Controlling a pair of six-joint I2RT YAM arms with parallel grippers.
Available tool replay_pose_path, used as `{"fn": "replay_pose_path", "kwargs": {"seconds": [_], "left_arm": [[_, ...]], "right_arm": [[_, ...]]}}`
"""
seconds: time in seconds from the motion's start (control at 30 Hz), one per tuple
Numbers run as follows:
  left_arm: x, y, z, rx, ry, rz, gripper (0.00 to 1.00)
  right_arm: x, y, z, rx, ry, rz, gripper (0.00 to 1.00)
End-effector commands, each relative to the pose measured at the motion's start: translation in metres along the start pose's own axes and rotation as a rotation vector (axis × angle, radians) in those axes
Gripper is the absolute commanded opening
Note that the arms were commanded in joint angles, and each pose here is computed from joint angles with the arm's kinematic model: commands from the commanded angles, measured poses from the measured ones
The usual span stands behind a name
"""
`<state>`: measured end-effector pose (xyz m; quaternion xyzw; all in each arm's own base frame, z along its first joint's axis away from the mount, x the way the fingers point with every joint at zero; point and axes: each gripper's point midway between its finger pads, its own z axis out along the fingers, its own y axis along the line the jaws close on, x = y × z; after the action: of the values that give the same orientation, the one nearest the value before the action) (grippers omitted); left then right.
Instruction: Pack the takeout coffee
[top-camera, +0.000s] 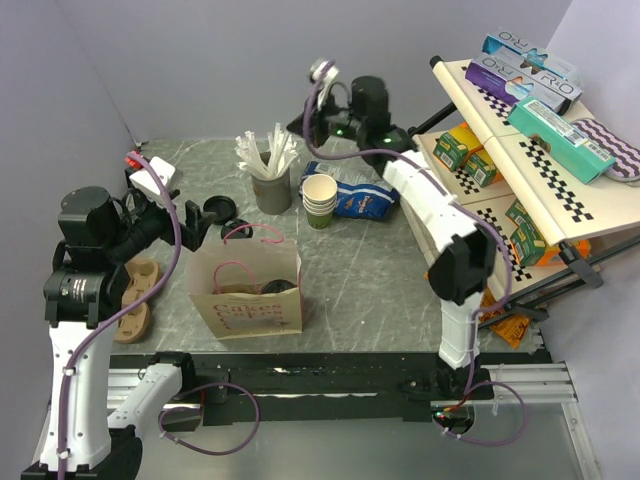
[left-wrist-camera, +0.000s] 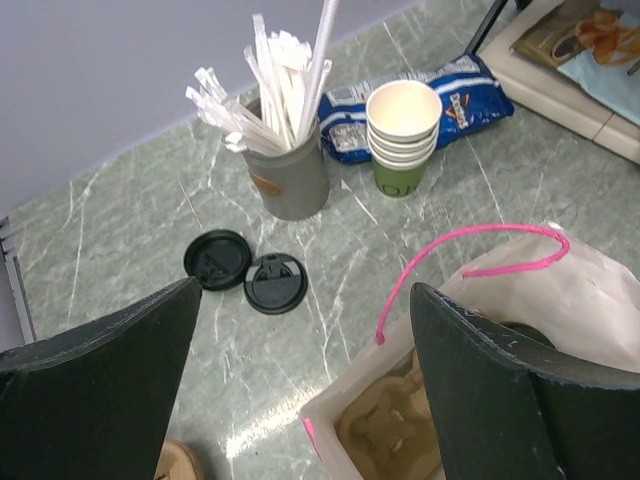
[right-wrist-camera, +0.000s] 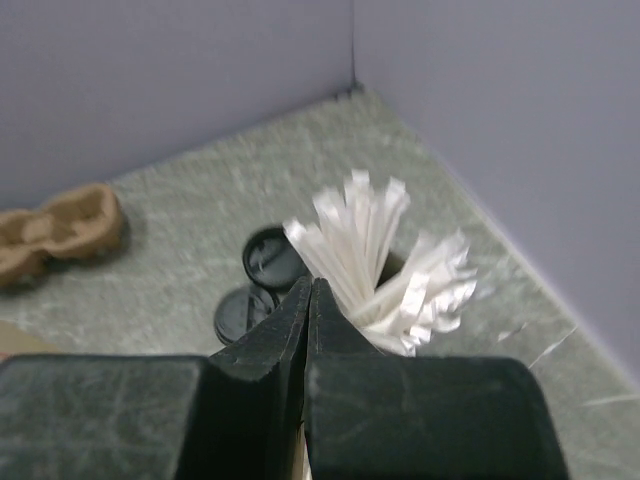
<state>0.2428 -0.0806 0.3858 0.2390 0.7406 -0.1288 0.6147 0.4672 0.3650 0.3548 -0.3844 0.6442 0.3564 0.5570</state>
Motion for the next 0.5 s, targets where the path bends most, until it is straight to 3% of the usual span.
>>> {"fn": "replay_pose_path", "kwargs": {"seconds": [0.0, 0.17, 0.23, 0.33, 0.47], "left_arm": [[-0.02, 0.009, 0.001, -0.046, -0.086, 0.016, 0.91], [-0.03, 0.033, 0.002, -0.171, -0.143, 0.018, 0.91], [-0.032, 0.054, -0.003, -0.295, -0.16, 0.004, 0.91], [-0.036, 0.081, -0.01, -0.448, -0.195, -0.002, 0.91], [-0.041, 0.097, -0.014, -0.53, -0.228, -0.006, 0.92]], "right_arm": [[-0.107, 0.049, -0.058, -0.042, -0.188, -0.081, 0.0], [-0.162, 0.096, -0.115, -0.085, -0.281, -0.12, 0.0], [-0.177, 0.119, -0.137, -0.113, -0.304, -0.114, 0.0], [-0.182, 0.155, -0.159, -0.185, -0.299, -0.093, 0.0], [-0.167, 0.201, -0.17, -0.276, -0.264, -0.133, 0.0]]}}
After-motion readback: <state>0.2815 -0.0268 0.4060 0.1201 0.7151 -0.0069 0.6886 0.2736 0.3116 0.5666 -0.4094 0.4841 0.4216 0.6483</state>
